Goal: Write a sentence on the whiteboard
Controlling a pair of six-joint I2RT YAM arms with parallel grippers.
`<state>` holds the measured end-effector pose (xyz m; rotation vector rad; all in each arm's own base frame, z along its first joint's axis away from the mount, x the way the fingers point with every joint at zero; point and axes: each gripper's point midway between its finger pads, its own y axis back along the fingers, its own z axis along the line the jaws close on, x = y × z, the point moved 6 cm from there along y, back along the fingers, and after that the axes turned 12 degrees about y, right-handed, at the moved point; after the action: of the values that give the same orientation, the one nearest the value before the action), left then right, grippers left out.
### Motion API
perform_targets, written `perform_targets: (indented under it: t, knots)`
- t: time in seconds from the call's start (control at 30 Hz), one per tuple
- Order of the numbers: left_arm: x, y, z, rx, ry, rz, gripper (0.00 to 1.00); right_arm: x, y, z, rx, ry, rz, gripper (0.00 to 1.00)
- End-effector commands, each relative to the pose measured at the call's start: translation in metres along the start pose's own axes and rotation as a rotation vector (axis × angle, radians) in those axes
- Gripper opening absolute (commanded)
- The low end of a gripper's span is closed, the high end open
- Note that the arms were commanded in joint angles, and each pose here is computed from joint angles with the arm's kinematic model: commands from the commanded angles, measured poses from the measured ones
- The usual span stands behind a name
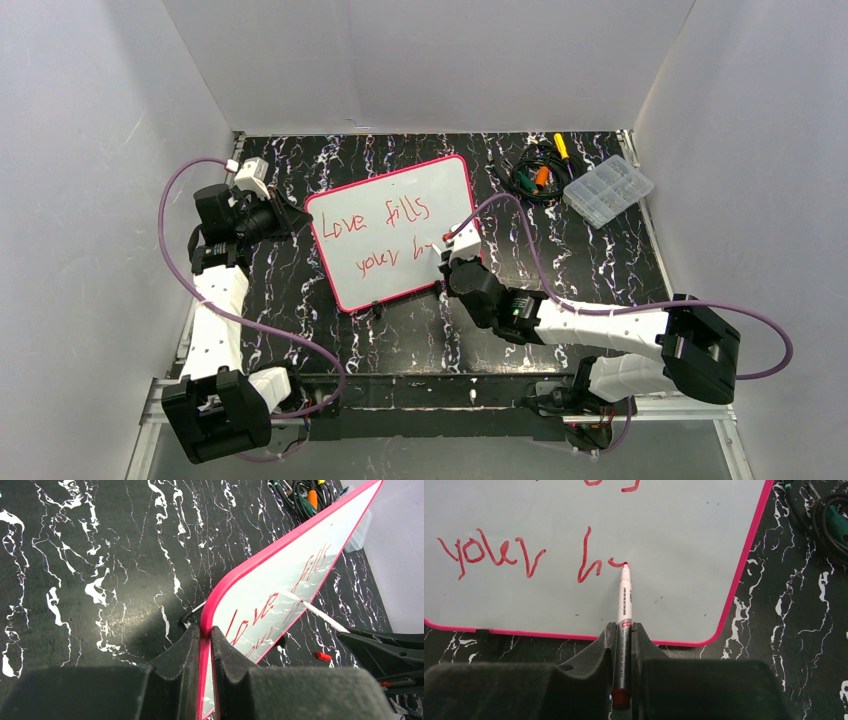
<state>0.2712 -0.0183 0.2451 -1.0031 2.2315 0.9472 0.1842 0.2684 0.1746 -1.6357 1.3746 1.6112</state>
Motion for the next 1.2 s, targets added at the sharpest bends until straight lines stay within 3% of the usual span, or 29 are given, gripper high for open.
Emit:
perform_targets:
  t: [0.0,0.47,1.17]
  knots:
    - [0.005,0.003,-0.003,0.018,-0.001,0.007,0.02,-0.021,-0.001,-0.008,0.054,-0.020,-0.066,0.01]
    - [0.005,0.003,-0.003,0.017,0.000,0.007,0.02,-0.022,-0.005,0.008,-0.051,-0.010,-0.078,0.01]
    - [0.004,0.003,-0.004,0.019,-0.002,0.006,0.02,0.016,0.003,0.007,-0.053,-0.002,0.051,0.01]
